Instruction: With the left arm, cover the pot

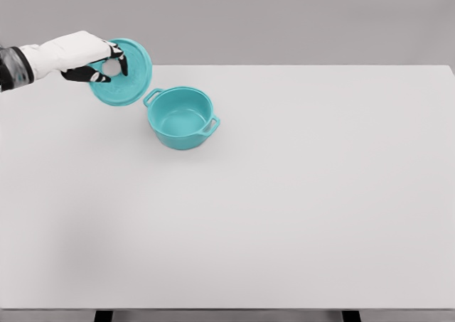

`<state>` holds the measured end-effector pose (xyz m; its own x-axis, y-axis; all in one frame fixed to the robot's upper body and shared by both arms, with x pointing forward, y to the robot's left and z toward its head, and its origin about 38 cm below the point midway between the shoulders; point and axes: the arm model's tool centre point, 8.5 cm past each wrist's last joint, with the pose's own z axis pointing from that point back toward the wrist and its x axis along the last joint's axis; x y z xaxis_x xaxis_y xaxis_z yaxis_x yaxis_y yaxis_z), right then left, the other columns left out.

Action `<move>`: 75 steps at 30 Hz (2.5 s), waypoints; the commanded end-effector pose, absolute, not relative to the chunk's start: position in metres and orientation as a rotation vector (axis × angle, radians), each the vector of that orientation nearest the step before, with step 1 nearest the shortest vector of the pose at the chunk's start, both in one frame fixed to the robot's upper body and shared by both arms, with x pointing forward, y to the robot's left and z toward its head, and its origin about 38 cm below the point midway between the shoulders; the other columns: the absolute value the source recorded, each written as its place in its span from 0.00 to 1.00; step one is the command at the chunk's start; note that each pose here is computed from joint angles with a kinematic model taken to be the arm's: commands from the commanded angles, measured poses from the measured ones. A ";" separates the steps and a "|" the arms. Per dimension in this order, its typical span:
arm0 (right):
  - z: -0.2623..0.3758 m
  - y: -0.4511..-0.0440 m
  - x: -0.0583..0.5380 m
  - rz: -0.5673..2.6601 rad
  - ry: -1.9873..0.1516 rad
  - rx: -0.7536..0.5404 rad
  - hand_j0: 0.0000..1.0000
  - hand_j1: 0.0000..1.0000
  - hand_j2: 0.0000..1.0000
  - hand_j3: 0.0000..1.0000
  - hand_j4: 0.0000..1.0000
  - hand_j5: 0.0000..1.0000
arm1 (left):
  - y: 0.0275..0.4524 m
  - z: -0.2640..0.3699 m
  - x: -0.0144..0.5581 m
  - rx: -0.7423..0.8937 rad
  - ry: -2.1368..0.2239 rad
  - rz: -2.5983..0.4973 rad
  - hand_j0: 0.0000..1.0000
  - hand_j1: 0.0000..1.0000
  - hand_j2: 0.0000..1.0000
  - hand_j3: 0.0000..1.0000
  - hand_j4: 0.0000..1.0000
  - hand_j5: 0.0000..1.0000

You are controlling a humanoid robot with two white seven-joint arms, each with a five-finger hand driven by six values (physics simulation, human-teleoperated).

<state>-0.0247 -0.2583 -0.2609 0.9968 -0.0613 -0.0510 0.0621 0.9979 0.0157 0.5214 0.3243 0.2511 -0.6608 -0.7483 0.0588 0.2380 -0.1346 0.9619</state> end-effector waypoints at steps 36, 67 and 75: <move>-0.261 -0.258 -0.024 -0.062 0.049 0.017 1.00 1.00 1.00 1.00 1.00 1.00 | 0.241 0.241 0.504 0.421 -1.625 -1.977 0.45 0.45 0.45 0.45 0.45 0.45; -0.261 -0.258 -0.025 -0.062 0.051 0.018 1.00 1.00 1.00 1.00 1.00 1.00 | 0.238 0.219 0.494 0.381 -1.641 -1.959 0.56 0.56 0.56 0.56 0.56 0.56; -0.261 -0.258 -0.025 -0.062 0.051 0.018 1.00 1.00 1.00 1.00 1.00 1.00 | 0.238 0.219 0.494 0.379 -1.640 -1.959 0.59 0.59 0.59 0.59 0.59 0.59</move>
